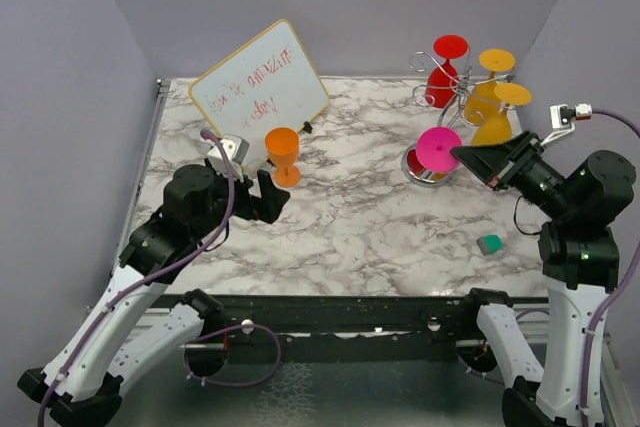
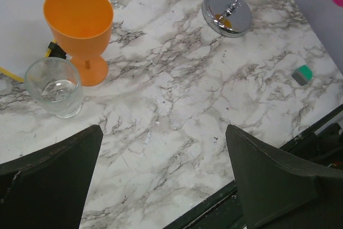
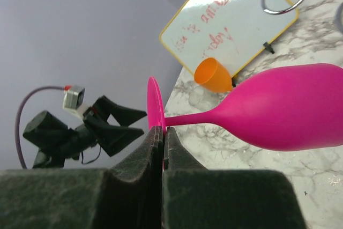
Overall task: Take the wine glass off the wine glass rack
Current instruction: Place the wine glass at the center of the board.
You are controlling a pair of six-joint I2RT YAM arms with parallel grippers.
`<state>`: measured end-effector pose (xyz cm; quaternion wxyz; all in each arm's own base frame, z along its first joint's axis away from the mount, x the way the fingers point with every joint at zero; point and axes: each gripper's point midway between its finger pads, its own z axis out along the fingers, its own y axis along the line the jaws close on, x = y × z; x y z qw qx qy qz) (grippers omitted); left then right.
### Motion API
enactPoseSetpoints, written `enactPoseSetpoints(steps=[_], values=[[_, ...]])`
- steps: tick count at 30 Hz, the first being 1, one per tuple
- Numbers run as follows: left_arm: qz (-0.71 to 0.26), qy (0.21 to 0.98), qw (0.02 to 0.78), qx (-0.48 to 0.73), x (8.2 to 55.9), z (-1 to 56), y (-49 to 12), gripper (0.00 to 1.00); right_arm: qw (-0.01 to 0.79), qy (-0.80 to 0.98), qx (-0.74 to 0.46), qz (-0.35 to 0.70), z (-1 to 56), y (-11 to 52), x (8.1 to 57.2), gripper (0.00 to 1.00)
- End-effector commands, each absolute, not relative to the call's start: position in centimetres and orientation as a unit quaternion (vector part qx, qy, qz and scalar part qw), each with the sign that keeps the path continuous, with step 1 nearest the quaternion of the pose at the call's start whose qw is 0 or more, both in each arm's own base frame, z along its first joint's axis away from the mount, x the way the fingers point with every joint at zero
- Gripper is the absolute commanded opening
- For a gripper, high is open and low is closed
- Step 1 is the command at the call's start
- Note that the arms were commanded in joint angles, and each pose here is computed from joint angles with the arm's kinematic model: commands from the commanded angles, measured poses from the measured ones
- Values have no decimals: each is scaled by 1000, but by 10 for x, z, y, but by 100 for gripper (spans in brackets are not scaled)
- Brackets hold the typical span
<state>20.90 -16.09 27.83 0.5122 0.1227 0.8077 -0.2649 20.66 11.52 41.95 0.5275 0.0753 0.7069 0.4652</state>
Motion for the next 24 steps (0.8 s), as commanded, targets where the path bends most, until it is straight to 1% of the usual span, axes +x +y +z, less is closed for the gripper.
enactPoseSetpoints(steps=[1, 5, 13, 21, 24], values=[[-315, 794, 505, 128, 195, 298, -171, 99, 493, 707, -42, 505, 419, 141, 186, 0], [-340, 784, 502, 128, 188, 307, -176, 99, 498, 713, -74, 488, 419, 143, 181, 0], [-398, 759, 494, 145, 187, 327, -199, 99, 490, 710, -119, 493, 432, 147, 181, 1], [-411, 750, 494, 155, 194, 342, -210, 99, 481, 727, -122, 475, 431, 144, 196, 1], [-410, 753, 492, 151, 197, 343, -211, 99, 457, 744, -118, 474, 421, 145, 211, 1]])
